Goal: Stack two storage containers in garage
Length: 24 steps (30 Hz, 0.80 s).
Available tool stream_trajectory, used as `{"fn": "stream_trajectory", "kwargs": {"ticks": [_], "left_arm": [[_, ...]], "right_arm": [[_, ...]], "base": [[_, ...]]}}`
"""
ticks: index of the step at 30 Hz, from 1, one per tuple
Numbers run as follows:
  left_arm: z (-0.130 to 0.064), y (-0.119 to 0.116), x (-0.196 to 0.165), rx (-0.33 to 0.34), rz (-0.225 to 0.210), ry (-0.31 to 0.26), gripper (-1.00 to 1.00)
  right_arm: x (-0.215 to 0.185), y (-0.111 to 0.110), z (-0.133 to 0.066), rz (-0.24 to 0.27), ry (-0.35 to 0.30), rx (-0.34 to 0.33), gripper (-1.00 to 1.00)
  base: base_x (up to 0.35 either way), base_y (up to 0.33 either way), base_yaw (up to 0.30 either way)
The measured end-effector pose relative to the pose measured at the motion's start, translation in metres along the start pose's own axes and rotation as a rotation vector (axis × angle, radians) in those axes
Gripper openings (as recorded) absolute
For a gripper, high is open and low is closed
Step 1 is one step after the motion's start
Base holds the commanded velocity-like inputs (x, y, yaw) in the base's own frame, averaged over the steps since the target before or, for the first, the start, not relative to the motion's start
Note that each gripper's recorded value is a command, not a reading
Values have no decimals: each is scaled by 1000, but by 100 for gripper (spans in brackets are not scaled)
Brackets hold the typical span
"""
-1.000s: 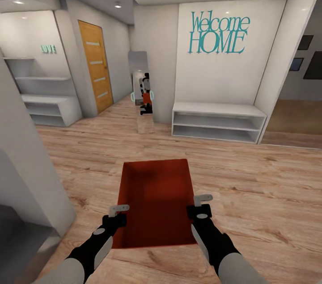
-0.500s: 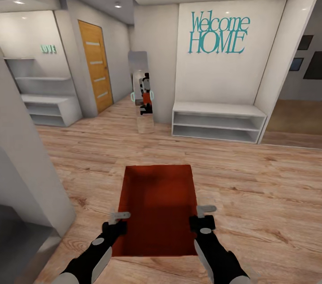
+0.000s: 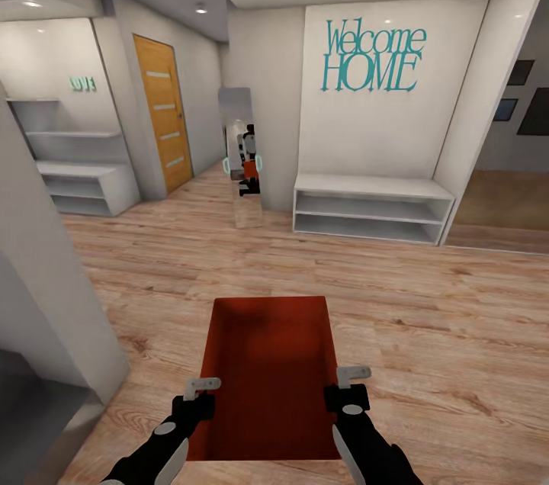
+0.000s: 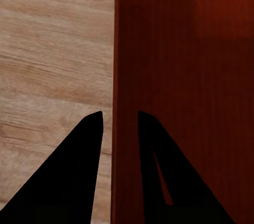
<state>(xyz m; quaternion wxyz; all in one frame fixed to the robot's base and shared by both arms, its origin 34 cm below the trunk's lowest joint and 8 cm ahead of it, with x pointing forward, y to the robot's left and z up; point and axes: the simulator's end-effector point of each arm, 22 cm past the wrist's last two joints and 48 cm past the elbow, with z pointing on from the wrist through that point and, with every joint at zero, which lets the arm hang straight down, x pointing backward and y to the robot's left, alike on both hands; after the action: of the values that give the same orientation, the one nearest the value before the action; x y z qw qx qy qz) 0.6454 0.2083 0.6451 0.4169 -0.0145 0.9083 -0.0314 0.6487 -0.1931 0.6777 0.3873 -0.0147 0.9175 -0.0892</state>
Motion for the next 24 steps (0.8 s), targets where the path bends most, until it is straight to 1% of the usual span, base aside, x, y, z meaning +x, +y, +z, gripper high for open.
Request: {"fn": "stream_trajectory", "kwargs": {"ticks": [5, 9, 24], "left_arm": [[0, 0, 0, 1, 0, 0, -100], [0, 0, 0, 0, 0, -1, -100], [0, 1, -1, 1, 0, -5, -100]], "right_arm": [[0, 0, 0, 1, 0, -2, -100], [0, 0, 0, 1, -1, -1, -100], [-1, 2, -1, 0, -5, 0, -100]], "base": [[1, 0, 0], [130, 0, 0], [315, 0, 0]]}}
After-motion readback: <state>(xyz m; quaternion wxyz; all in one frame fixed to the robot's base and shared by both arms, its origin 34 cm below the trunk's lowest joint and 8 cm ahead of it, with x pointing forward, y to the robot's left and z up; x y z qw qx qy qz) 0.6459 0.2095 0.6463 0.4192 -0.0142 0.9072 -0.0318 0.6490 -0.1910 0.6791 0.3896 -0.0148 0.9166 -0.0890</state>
